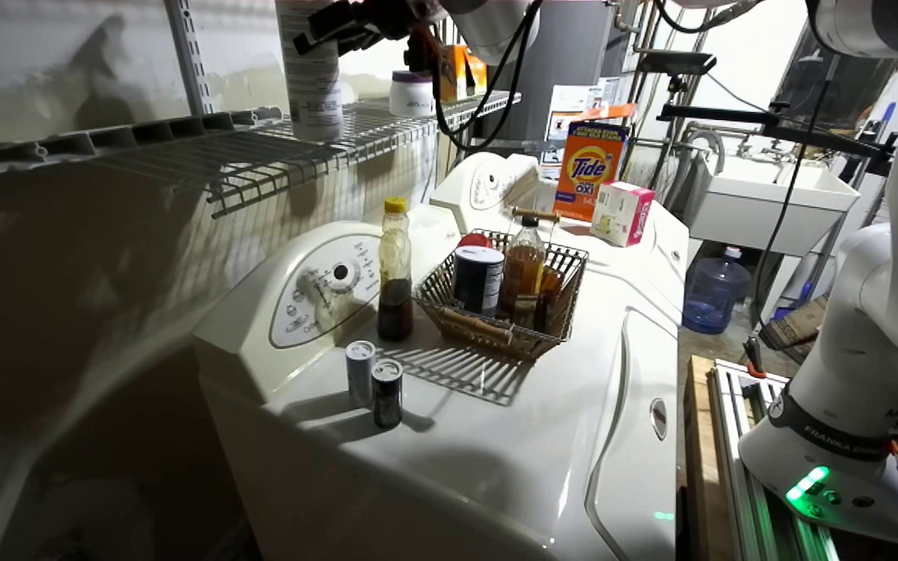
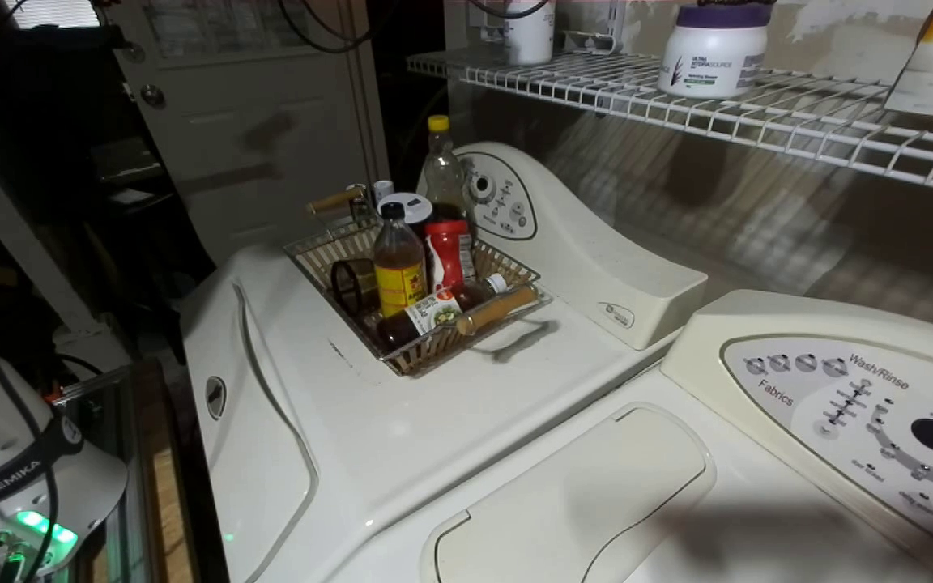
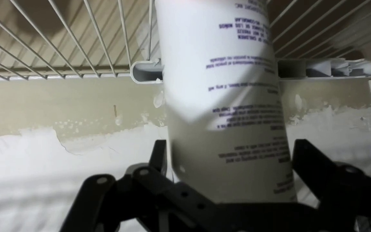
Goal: Rotate the white spray bottle.
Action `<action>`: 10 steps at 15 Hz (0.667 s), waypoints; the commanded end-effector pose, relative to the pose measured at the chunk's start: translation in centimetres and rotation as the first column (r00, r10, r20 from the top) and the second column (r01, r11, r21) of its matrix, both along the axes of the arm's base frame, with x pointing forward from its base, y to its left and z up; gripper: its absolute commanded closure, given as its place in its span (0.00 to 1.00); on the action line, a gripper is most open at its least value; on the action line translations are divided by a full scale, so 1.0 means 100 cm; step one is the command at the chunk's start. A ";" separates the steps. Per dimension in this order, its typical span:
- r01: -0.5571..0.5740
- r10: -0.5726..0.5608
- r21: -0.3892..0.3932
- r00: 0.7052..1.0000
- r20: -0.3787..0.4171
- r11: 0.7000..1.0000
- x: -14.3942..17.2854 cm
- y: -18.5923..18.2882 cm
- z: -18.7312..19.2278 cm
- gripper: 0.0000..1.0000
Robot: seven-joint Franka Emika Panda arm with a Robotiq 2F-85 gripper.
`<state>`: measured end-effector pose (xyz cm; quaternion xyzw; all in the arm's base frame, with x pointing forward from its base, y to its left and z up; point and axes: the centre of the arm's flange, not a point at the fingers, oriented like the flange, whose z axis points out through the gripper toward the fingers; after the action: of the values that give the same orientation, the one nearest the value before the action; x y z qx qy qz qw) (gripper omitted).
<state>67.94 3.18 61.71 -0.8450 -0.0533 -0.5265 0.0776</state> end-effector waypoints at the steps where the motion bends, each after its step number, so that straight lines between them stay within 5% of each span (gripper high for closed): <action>1: 0.016 -0.017 0.028 1.000 0.025 0.999 0.017 0.002 0.000 0.23; 4: 0.024 -0.024 0.020 1.000 0.016 1.000 0.021 -0.002 -0.001 0.37; 10: -0.030 0.030 0.006 0.999 -0.028 1.000 0.021 -0.017 0.002 0.48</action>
<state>68.82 2.72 61.67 -0.8455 -0.0481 -0.5258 0.0801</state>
